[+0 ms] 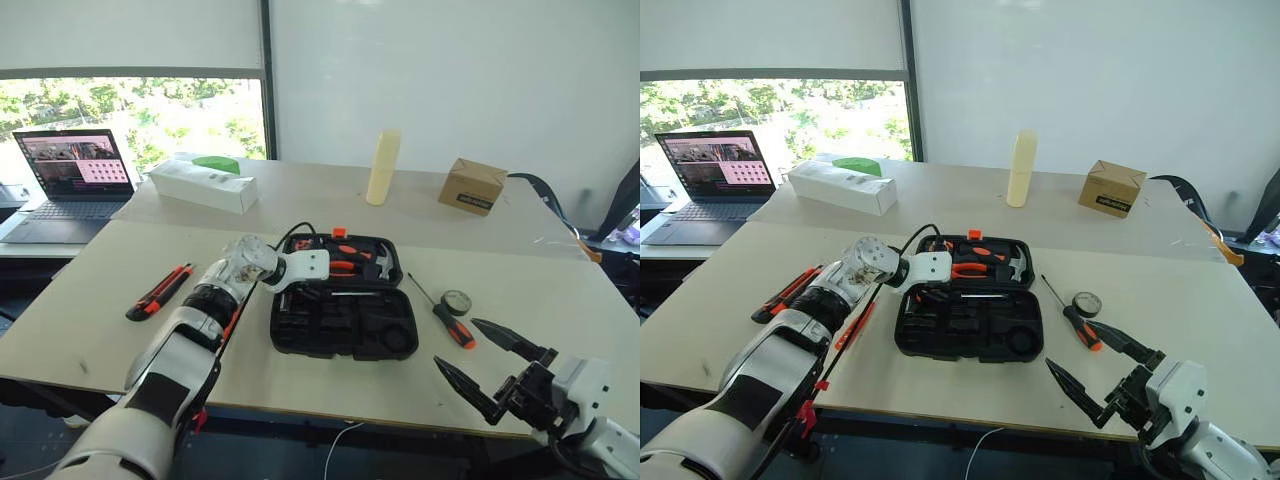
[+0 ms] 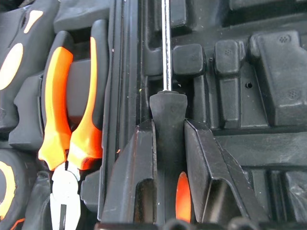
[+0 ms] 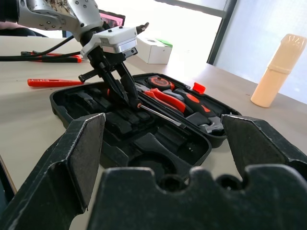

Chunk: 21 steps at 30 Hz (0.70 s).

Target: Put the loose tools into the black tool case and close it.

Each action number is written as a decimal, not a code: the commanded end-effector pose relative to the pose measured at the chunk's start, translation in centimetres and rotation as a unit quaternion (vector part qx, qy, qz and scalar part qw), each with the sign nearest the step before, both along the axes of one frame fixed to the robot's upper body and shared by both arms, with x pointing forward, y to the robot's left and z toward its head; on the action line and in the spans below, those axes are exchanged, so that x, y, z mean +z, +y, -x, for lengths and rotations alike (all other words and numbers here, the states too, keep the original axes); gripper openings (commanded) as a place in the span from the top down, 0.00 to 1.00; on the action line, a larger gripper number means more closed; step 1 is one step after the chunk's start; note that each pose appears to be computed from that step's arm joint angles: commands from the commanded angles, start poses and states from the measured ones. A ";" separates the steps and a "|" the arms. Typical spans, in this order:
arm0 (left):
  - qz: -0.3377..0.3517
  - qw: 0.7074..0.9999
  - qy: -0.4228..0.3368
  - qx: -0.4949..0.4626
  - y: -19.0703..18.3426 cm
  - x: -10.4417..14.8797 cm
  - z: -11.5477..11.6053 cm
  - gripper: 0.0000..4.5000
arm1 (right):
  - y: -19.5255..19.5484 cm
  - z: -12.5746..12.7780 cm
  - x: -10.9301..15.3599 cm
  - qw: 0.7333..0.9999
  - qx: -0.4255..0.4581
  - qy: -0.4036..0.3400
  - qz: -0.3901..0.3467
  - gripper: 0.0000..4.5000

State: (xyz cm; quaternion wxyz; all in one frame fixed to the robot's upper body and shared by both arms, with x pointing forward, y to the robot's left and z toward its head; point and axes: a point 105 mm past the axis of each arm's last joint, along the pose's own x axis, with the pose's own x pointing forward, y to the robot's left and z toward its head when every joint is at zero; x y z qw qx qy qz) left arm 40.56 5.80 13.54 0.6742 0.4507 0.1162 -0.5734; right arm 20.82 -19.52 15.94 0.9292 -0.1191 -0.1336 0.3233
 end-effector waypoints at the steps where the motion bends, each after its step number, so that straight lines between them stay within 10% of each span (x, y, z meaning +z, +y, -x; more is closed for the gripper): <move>1: -0.016 0.999 -0.043 -0.001 -0.5 1.3 -0.7 0.87 | 0.6 0.4 1.0 1.000 0.004 -0.024 -0.002 0.00; 8: 0.073 0.995 -0.051 -0.051 -2.4 5.2 0.4 0.38 | 1.0 0.5 0.9 1.000 0.006 -0.019 -0.009 0.00; 14: 0.114 0.990 -0.057 -0.063 -1.0 7.4 1.1 0.38 | 1.1 0.6 0.9 1.000 0.005 -0.018 -0.011 0.00; 21: 0.119 0.993 -0.020 0.019 2.1 3.0 -0.3 0.86 | 1.2 0.1 1.1 1.000 0.001 -0.023 -0.012 0.00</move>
